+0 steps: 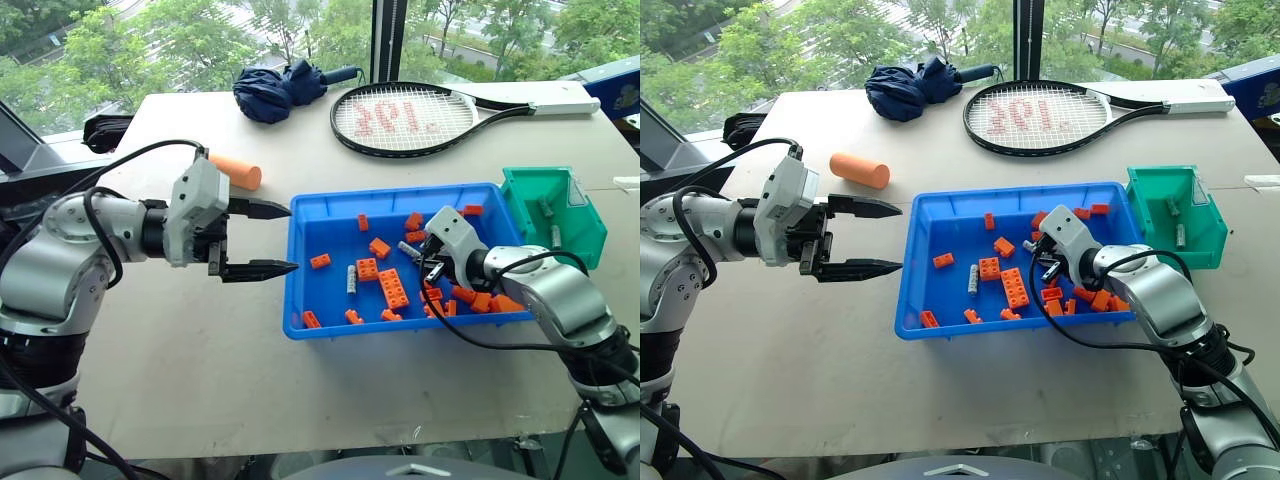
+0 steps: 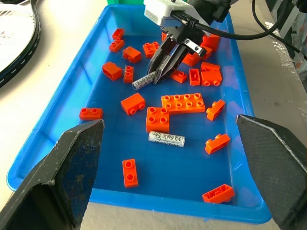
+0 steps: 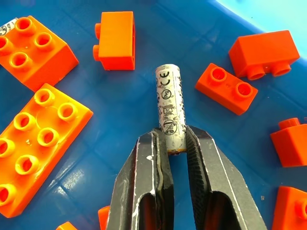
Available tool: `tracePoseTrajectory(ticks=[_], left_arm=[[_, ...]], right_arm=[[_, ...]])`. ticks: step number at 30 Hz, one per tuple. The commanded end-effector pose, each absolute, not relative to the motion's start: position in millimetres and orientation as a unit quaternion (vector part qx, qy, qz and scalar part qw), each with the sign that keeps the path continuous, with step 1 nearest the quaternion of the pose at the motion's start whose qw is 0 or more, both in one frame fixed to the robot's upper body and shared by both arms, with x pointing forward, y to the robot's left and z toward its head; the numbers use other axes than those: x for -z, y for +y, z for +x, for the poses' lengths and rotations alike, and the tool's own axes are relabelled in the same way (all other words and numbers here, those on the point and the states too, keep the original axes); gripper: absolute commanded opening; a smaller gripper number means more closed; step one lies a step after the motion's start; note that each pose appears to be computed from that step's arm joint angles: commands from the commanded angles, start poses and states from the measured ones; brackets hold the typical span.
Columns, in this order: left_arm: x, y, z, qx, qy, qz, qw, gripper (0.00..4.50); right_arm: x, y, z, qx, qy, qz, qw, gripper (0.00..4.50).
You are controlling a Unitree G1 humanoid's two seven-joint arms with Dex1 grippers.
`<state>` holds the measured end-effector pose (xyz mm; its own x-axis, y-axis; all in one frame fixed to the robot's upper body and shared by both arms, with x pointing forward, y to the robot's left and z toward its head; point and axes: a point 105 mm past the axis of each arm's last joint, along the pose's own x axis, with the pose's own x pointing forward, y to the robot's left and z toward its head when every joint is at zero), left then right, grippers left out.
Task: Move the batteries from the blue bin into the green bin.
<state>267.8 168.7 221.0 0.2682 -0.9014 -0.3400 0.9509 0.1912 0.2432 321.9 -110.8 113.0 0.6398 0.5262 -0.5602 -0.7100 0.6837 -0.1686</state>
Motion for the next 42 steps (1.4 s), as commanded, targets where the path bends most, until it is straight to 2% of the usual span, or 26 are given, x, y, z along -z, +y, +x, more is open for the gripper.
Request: tracePoseTrajectory(ticks=[1, 4, 8, 13, 19, 21, 22, 24, 28, 34, 36, 39, 42], left_arm=[[-233, 169, 266, 0.599, 0.041, 0.215, 0.77, 4.5], [-239, 166, 266, 0.602, 0.025, 0.205, 0.771, 4.5], [-256, 152, 270, 0.616, -0.016, 0.178, 0.767, 4.5], [-269, 140, 269, 0.632, -0.045, 0.162, 0.757, 4.5], [-268, 140, 270, 0.633, -0.045, 0.163, 0.756, 4.5], [-267, 144, 269, 0.632, -0.04, 0.165, 0.756, 4.5], [-266, 145, 269, 0.632, -0.038, 0.166, 0.756, 4.5], [-265, 146, 266, 0.633, -0.034, 0.166, 0.756, 4.5], [-254, 156, 265, 0.62, -0.007, 0.184, 0.763, 4.5], [-232, 182, 263, 0.585, 0.054, 0.22, 0.779, 4.5], [-225, 189, 262, 0.578, 0.07, 0.227, 0.781, 4.5], [-222, 191, 261, 0.577, 0.072, 0.228, 0.781, 4.5], [-221, 192, 258, 0.575, 0.076, 0.224, 0.783, 4.5]], right_arm=[[-167, -122, 325, -0.332, 0.176, -0.171, 0.911, 0.02], [-198, -142, 325, -0.297, 0.144, -0.151, 0.932, 0.02], [-228, -214, 323, -0.173, 0.137, -0.172, 0.96, 0.02], [-226, -278, 315, -0.077, 0.167, -0.177, 0.967, 0.02], [-206, -307, 314, -0.06, 0.19, -0.189, 0.961, 0.02], [-204, -310, 314, -0.066, 0.192, -0.197, 0.959, 0.93], [-204, -311, 314, -0.066, 0.193, -0.2, 0.958, 1.15], [-206, -312, 315, -0.066, 0.187, -0.207, 0.958, 2.07], [-218, -282, 322, -0.12, 0.155, -0.204, 0.959, 4.04], [-225, -169, 311, -0.331, 0.127, -0.159, 0.921, 4.04], [-217, -125, 300, -0.408, 0.132, -0.135, 0.893, 4.04], [-206, -83, 287, -0.473, 0.145, -0.101, 0.863, 4.04], [-181, -42, 265, -0.549, 0.174, -0.097, 0.812, 4.04]])
